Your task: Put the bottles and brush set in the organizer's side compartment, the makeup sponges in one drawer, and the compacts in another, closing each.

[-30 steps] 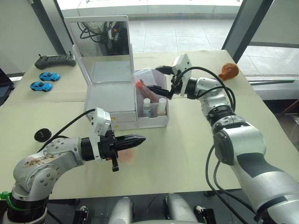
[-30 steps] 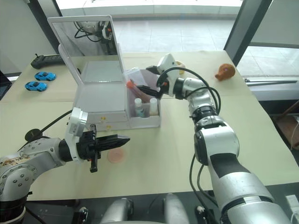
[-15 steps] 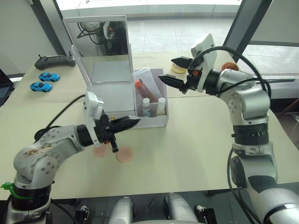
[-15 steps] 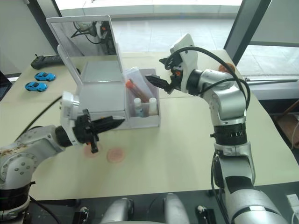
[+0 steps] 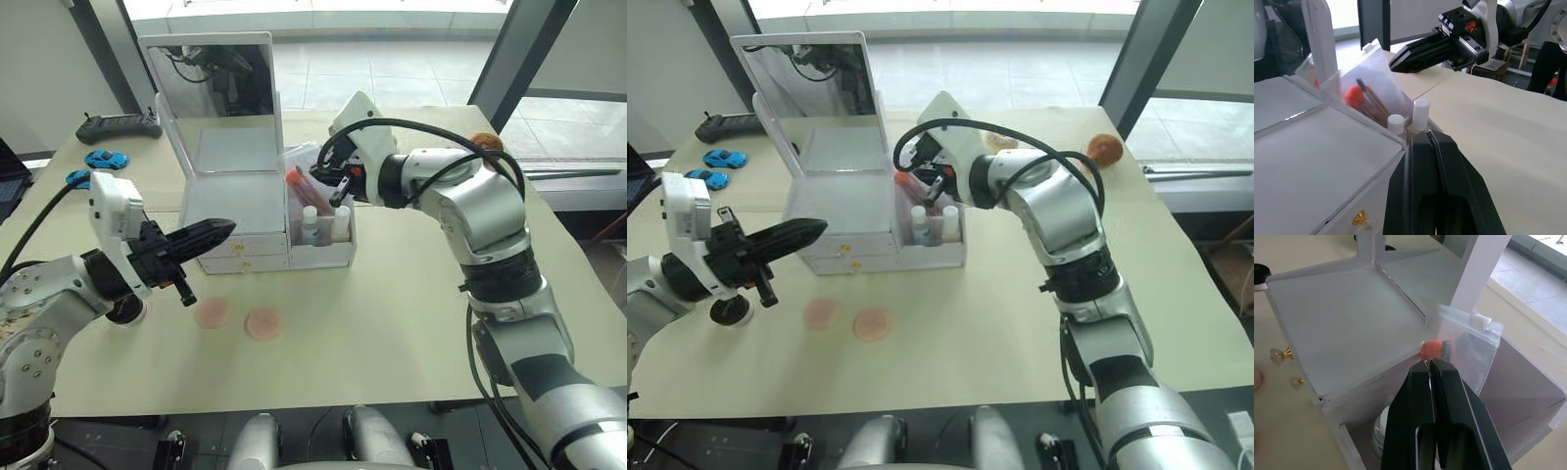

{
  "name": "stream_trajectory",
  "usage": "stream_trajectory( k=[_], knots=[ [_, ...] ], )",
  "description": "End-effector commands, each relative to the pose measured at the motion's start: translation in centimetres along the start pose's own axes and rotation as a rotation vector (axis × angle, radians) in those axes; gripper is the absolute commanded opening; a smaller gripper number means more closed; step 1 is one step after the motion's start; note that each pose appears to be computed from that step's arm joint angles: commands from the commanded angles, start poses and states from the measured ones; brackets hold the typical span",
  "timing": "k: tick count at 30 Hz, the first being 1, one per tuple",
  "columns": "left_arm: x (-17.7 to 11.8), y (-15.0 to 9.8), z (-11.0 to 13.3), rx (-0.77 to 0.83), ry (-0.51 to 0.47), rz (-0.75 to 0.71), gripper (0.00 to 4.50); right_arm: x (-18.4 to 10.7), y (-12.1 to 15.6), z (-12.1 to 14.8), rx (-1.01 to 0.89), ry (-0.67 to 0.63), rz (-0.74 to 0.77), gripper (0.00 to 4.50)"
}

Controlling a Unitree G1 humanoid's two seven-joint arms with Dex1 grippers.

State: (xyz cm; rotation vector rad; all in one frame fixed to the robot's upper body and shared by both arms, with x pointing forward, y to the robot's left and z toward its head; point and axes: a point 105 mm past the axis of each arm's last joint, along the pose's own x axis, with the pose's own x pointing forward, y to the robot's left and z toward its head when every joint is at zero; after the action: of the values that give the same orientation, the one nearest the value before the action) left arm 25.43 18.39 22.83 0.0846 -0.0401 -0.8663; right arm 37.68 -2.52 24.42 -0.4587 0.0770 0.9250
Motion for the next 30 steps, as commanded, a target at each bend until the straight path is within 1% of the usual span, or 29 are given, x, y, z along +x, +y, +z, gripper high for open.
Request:
stream_trajectory(
  k=[1,3,4,8,9,12,15,18,20,23,27,30],
  knots=[
    [-0.5,-0.2,1.0,0.073,-0.015,0.024,0.00,0.6,-1.2,0.0,-0.058,0.017,-0.039,0.03],
    [-0.7,0.0,1.0,0.076,-0.021,0.041,0.00,1.2,-2.1,-1.4,-0.098,0.080,-0.068,0.03],
    [-0.7,0.0,1.1,0.076,-0.025,0.046,0.00,1.5,-2.8,-1.8,-0.104,0.088,-0.085,0.03],
    [-0.4,0.0,1.0,0.076,-0.030,0.046,0.00,2.7,-6.2,-2.0,-0.181,0.089,-0.213,0.03],
    [-0.2,-0.1,0.9,0.077,-0.031,0.045,0.00,2.8,-7.0,-2.5,-0.218,0.122,-0.245,0.03],
    [0.1,-0.1,0.8,0.072,-0.039,0.034,0.00,3.4,-7.8,-3.6,-0.193,0.158,-0.256,0.03],
    [0.4,-0.2,0.8,0.073,-0.042,0.024,0.00,3.5,-8.0,-3.0,-0.191,0.144,-0.244,0.03],
    [0.5,0.0,0.9,0.076,-0.043,0.026,0.00,2.8,-8.2,-1.4,-0.157,0.084,-0.217,0.03],
    [0.3,0.2,0.8,0.077,-0.039,0.031,0.00,1.8,-7.8,0.2,-0.119,0.009,-0.169,0.03],
    [0.3,0.3,0.6,0.078,-0.036,0.031,0.00,0.6,-6.7,1.6,-0.071,-0.058,-0.115,0.03],
    [0.4,0.4,0.5,0.076,-0.035,0.028,0.00,-0.4,-4.8,2.2,-0.019,-0.104,-0.053,0.03],
    [0.6,0.5,0.4,0.074,-0.036,0.023,0.00,-0.7,-4.0,1.8,-0.004,-0.099,-0.039,0.03]
  ],
)
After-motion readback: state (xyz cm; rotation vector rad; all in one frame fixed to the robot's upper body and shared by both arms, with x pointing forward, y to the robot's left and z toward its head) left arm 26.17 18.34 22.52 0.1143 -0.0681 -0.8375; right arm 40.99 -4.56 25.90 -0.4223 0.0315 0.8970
